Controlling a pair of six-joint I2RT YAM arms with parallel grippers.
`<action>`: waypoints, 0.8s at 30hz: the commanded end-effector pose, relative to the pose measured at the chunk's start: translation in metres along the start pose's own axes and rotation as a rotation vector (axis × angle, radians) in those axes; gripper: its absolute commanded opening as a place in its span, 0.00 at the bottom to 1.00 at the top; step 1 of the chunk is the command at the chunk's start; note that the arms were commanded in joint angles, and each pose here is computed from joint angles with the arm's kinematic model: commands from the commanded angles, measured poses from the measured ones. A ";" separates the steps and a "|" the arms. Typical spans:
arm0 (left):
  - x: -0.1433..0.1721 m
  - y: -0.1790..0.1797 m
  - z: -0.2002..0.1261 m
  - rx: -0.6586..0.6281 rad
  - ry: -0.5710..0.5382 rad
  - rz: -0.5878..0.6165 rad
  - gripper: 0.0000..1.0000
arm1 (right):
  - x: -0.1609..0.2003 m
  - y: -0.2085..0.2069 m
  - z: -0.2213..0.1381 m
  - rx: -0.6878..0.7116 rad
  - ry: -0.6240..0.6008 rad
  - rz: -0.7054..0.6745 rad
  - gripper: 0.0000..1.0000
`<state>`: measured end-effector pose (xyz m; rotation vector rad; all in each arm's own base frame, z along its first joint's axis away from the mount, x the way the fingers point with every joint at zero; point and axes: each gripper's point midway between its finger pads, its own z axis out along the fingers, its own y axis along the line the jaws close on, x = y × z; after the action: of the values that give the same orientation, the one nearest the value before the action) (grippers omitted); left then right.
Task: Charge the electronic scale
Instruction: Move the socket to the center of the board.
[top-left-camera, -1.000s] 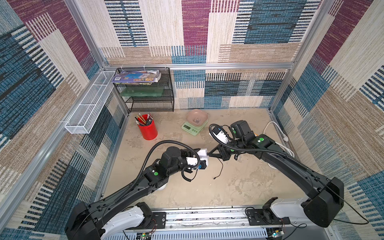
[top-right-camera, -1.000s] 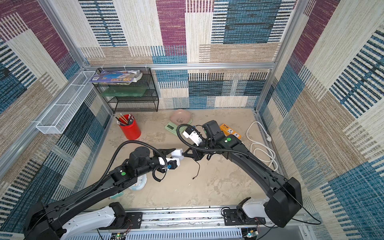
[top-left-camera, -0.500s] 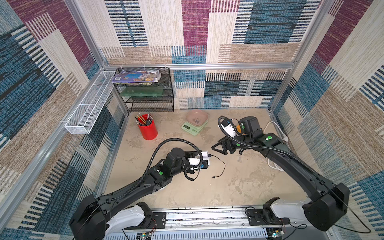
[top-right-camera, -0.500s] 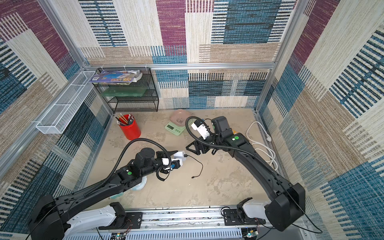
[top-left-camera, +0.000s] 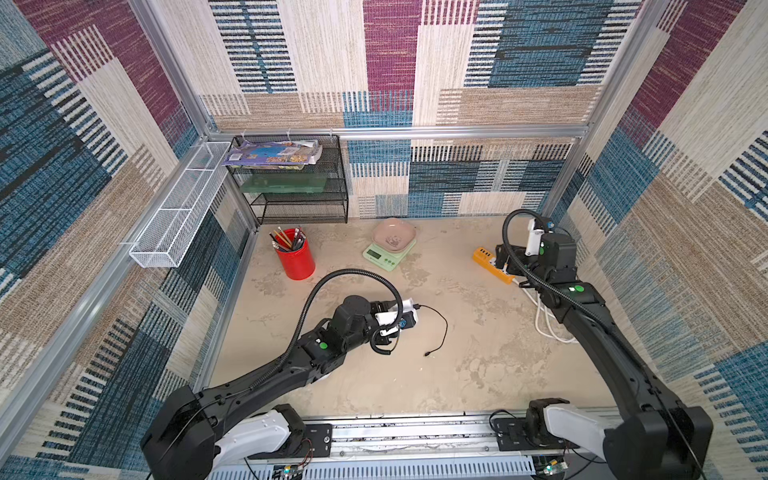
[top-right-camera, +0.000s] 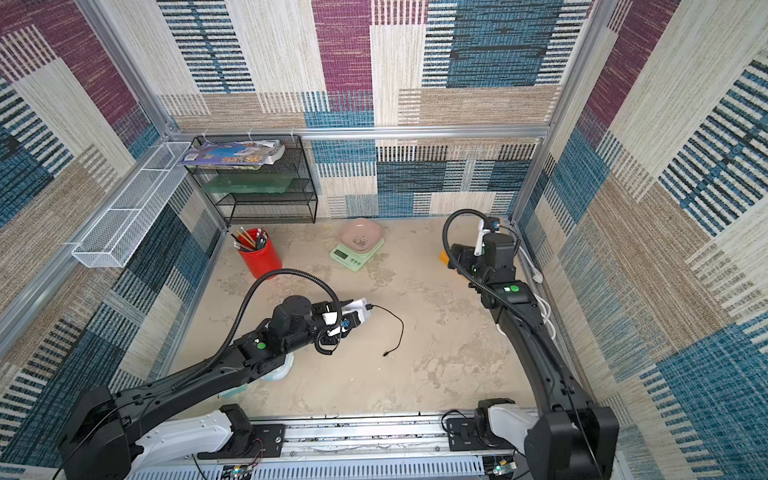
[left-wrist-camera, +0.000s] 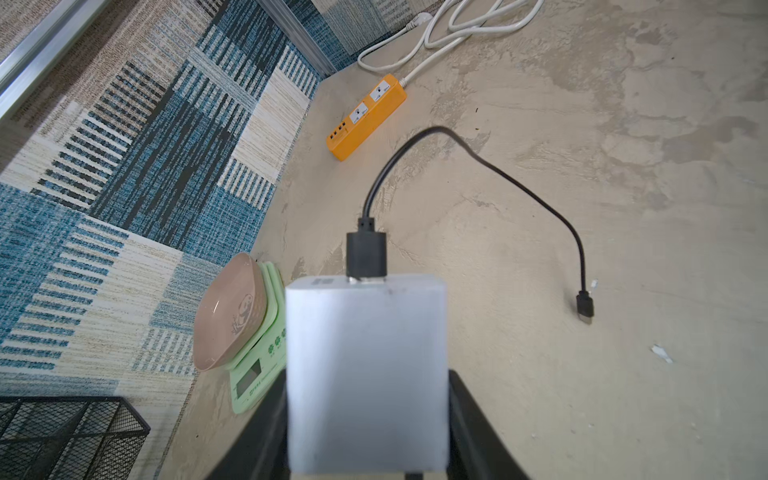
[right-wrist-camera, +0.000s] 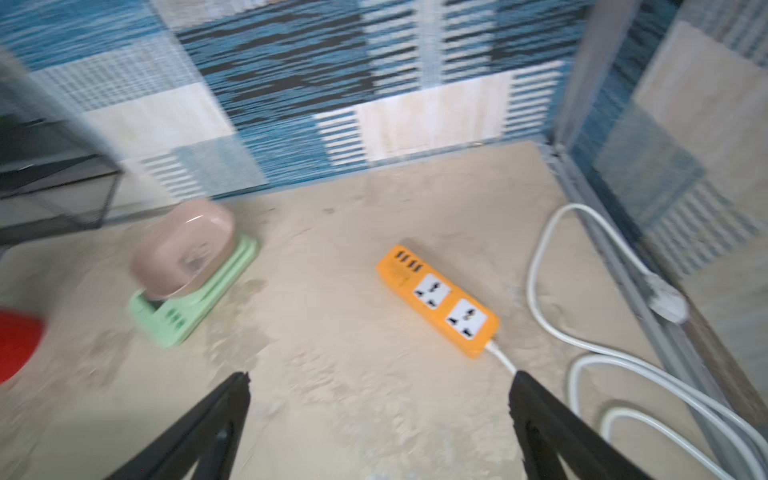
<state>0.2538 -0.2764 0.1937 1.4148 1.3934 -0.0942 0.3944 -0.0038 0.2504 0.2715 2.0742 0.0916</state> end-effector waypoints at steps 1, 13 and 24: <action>-0.009 0.005 -0.004 -0.019 -0.039 -0.037 0.45 | -0.010 -0.048 0.030 0.180 -0.005 0.146 0.97; -0.022 0.008 -0.026 -0.043 -0.115 -0.051 0.45 | 0.070 -0.082 0.143 0.185 0.367 0.351 0.93; -0.023 0.006 -0.027 -0.035 -0.121 -0.058 0.45 | 0.091 -0.051 0.187 0.064 0.454 0.321 0.89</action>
<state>0.2377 -0.2671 0.2160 1.3451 1.3459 -0.1488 0.4942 -0.0498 0.0691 0.7178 2.4719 0.2632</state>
